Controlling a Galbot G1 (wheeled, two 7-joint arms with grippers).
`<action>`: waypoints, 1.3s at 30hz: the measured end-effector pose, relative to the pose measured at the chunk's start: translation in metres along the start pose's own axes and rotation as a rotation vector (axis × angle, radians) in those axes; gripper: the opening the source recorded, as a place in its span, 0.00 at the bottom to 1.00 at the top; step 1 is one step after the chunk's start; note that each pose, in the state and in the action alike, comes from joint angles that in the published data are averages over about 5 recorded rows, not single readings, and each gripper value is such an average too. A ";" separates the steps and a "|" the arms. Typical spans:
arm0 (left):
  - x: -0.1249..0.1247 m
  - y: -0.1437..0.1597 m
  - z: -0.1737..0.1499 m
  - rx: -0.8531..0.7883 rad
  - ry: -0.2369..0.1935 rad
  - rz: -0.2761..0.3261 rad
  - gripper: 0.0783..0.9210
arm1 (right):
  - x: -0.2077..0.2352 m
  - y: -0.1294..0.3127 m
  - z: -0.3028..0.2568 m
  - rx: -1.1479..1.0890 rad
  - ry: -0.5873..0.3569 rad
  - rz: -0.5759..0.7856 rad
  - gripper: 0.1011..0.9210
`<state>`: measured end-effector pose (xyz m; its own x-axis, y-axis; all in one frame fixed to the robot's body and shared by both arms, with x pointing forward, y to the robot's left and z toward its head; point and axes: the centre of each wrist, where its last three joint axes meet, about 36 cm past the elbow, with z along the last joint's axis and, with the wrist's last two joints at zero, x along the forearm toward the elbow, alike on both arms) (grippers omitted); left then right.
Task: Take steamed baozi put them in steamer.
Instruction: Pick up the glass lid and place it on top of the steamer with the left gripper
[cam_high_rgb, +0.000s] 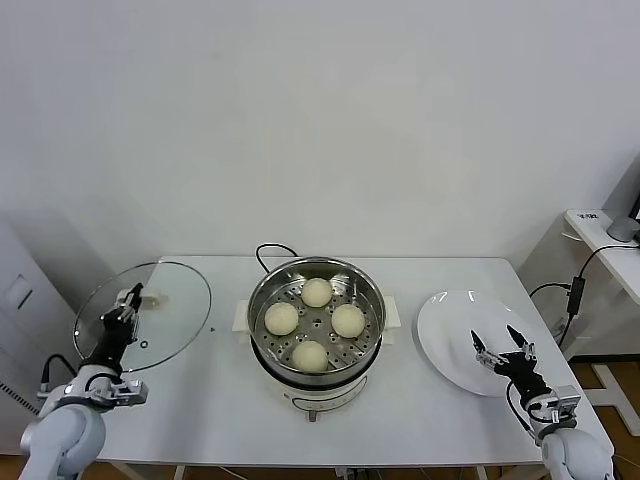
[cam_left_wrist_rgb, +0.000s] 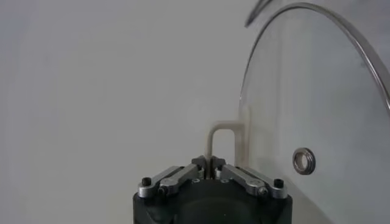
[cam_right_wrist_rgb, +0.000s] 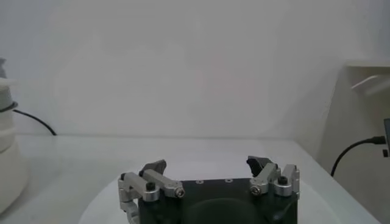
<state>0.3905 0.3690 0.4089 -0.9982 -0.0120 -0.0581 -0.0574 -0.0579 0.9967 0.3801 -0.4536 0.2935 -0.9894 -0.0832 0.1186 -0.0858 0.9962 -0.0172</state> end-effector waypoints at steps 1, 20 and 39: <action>0.000 0.006 -0.004 -0.004 -0.001 -0.005 0.04 | 0.000 0.000 -0.001 0.001 -0.001 -0.001 0.88; -0.006 0.075 -0.122 0.018 0.011 -0.014 0.04 | 0.000 -0.008 -0.004 0.009 0.006 0.013 0.88; -0.008 0.081 -0.222 0.039 -0.003 0.038 0.04 | -0.002 -0.012 0.003 0.006 0.023 0.020 0.88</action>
<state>0.3976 0.1432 0.4775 -0.9997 -0.0102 -0.0204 -0.0202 -0.0189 0.9996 0.3823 -0.4658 0.2910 -0.9880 -0.0621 0.1415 -0.0664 0.9975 -0.0253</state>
